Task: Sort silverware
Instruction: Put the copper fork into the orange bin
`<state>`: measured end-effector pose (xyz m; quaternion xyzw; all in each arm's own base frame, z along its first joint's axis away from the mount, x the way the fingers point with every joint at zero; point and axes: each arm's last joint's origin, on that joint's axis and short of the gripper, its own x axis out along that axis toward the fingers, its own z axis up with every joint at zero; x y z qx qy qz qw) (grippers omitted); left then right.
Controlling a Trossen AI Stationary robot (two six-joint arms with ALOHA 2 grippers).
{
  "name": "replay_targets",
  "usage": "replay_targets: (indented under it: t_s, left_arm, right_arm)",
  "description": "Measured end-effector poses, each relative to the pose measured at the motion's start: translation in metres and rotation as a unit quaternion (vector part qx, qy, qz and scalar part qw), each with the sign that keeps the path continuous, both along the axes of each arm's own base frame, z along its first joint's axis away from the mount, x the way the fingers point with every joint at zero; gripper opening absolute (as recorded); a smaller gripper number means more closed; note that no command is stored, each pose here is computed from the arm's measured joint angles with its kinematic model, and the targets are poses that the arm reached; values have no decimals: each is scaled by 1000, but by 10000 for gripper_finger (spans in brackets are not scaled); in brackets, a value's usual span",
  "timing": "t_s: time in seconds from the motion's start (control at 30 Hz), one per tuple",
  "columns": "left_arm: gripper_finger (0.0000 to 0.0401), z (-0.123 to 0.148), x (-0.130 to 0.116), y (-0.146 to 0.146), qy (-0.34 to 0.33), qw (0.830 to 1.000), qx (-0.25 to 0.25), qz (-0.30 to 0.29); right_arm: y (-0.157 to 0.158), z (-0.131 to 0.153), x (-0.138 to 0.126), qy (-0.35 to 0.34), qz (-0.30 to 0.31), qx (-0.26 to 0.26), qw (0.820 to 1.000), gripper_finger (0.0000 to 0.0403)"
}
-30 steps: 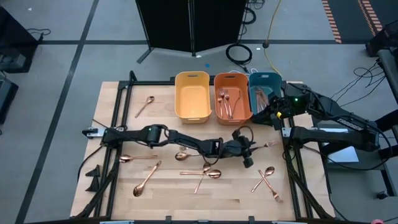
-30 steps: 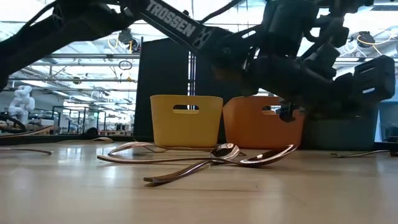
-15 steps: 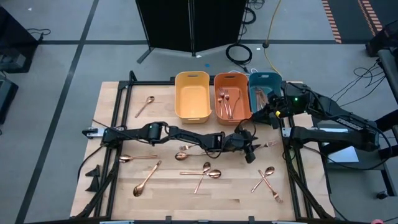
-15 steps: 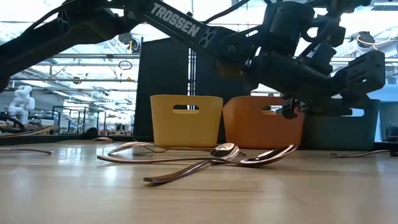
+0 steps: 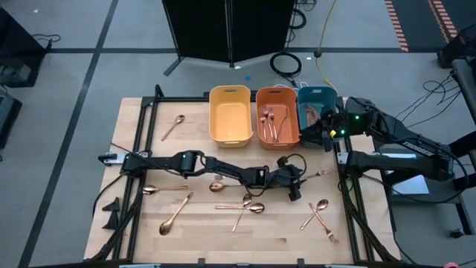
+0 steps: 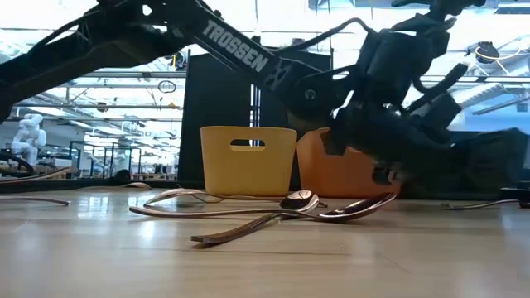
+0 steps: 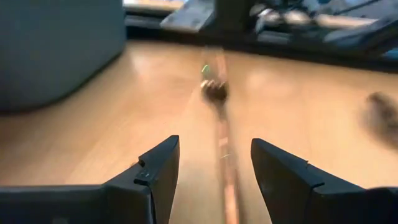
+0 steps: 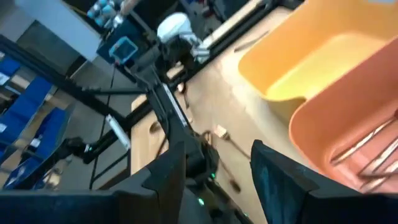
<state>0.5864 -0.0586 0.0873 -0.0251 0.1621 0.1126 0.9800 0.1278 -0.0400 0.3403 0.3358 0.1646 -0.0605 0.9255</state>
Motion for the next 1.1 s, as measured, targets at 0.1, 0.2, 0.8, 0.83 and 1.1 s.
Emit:
replay_targets:
  t_s: [0.1, 0.2, 0.8, 0.83, 1.1]
  left_arm:
    - [196, 1, 1, 7, -13, 1000, -22, 14]
    - [196, 1, 1, 9, -14, 999, -32, 15]
    - [196, -23, -1, 3, 41, 998, -24, -40]
    - [194, -23, -1, 4, 44, 998, -23, -42]
    - [138, -25, -1, 14, 54, 997, -31, -44]
  right_arm:
    - [-1, 2, 1, -10, -4, -6, 1000, 169]
    - [-1, 2, 1, -9, -4, -7, 1000, 169]
    - [-4, -3, 9, 10, -6, -11, 1000, 169]
    - [-5, -4, 10, 12, -5, -10, 1000, 169]
    - [-5, -3, 12, 8, -2, -10, 1000, 169]
